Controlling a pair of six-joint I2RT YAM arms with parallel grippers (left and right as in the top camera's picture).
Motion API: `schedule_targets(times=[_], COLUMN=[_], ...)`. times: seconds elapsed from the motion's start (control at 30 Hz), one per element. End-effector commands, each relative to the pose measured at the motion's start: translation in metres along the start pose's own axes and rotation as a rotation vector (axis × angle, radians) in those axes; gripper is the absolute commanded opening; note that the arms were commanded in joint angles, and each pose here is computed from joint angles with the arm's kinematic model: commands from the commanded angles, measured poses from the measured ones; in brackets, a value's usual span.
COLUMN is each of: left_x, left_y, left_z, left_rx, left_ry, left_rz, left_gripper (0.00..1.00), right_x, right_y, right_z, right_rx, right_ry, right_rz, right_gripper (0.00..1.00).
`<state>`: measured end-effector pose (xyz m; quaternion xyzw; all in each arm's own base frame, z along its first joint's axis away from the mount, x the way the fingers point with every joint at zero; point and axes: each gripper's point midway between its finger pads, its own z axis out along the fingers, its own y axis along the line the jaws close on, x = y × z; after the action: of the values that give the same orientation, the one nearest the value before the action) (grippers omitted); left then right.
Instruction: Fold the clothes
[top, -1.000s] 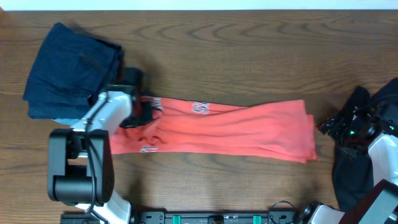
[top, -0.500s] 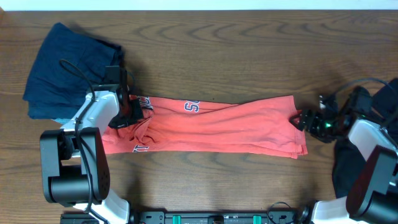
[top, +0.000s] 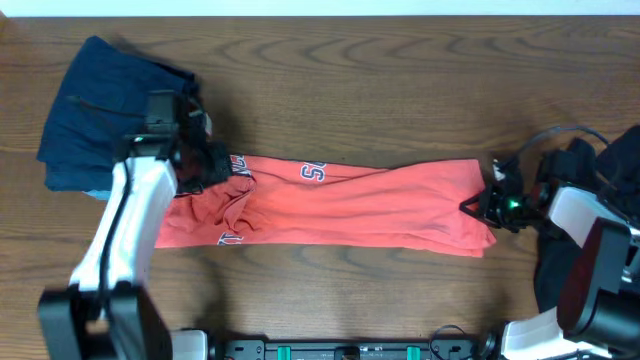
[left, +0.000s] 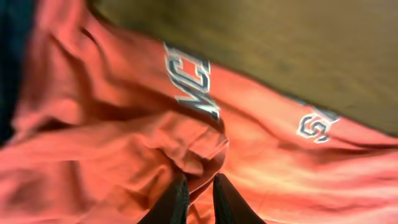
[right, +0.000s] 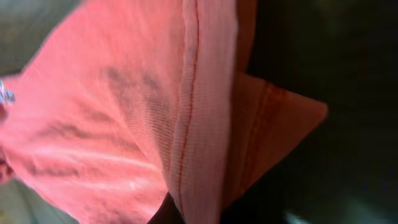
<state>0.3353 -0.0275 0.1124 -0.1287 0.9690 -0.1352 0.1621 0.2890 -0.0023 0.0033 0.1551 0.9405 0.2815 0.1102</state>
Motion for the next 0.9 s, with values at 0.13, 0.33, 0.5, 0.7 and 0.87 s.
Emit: schedule_targets(times=[0.13,0.33,0.5,0.7,0.87], left_x=[-0.011,-0.012,-0.01,-0.008,-0.008], left_y=[-0.02,-0.022,-0.021,-0.021,-0.021], left_z=[-0.051,-0.06,-0.06,-0.059,-0.059], left_rx=[0.06,0.068,0.066,0.064,0.064], left_ry=[-0.147,-0.177,-0.167,-0.162,-0.162], left_rz=[0.055,0.063,0.06,0.059,0.059], left_gripper=[0.17,0.17,0.17,0.17,0.17], right_x=[-0.039,-0.024,-0.006,0.007,0.022], right_y=[-0.012,0.012,0.044,0.092,0.121], right_z=[-0.081,-0.086,-0.065,-0.039,-0.022], right_rx=[0.221,0.287,0.258,0.2,0.181], right_ry=[-0.227,-0.213,-0.134,-0.095,-0.068], right_rz=[0.049,0.033,-0.002,-0.152,-0.249], right_gripper=[0.01,0.01,0.01,0.01,0.08])
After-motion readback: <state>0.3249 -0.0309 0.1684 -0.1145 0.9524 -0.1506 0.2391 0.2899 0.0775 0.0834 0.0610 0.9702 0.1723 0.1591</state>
